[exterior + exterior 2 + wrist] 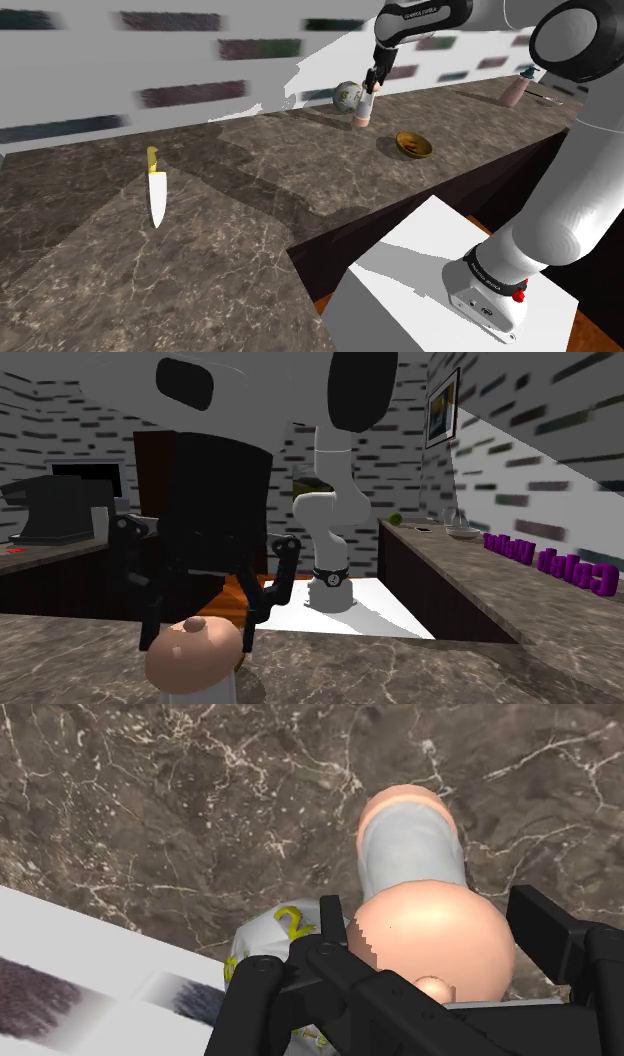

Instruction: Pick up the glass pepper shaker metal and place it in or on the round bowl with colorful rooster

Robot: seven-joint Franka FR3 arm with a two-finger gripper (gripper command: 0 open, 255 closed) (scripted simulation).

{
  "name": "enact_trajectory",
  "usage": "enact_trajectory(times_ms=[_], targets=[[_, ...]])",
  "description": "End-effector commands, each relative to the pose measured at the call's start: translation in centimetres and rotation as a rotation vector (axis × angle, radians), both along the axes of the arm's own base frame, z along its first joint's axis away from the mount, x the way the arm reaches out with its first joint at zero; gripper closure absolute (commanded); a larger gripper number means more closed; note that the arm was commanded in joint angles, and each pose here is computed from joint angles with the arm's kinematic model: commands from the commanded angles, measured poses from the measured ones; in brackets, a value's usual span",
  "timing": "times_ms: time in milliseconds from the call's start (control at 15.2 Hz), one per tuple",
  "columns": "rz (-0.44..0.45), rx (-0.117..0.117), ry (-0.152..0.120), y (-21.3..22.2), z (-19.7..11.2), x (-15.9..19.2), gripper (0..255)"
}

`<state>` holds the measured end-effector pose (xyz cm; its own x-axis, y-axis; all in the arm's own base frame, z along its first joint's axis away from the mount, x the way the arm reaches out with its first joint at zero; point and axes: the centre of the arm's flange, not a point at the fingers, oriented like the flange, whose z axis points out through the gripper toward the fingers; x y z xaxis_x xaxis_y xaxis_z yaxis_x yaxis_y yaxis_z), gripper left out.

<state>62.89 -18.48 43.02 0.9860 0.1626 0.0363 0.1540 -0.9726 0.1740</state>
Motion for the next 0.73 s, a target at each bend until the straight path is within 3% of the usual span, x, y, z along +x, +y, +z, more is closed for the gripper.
enact_trajectory(times_ms=[0,660], targets=[[0.0,0.0,0.0,0.1,1.0,0.0,255],[0.0,0.0,0.0,0.1,6.3,0.0,255]])
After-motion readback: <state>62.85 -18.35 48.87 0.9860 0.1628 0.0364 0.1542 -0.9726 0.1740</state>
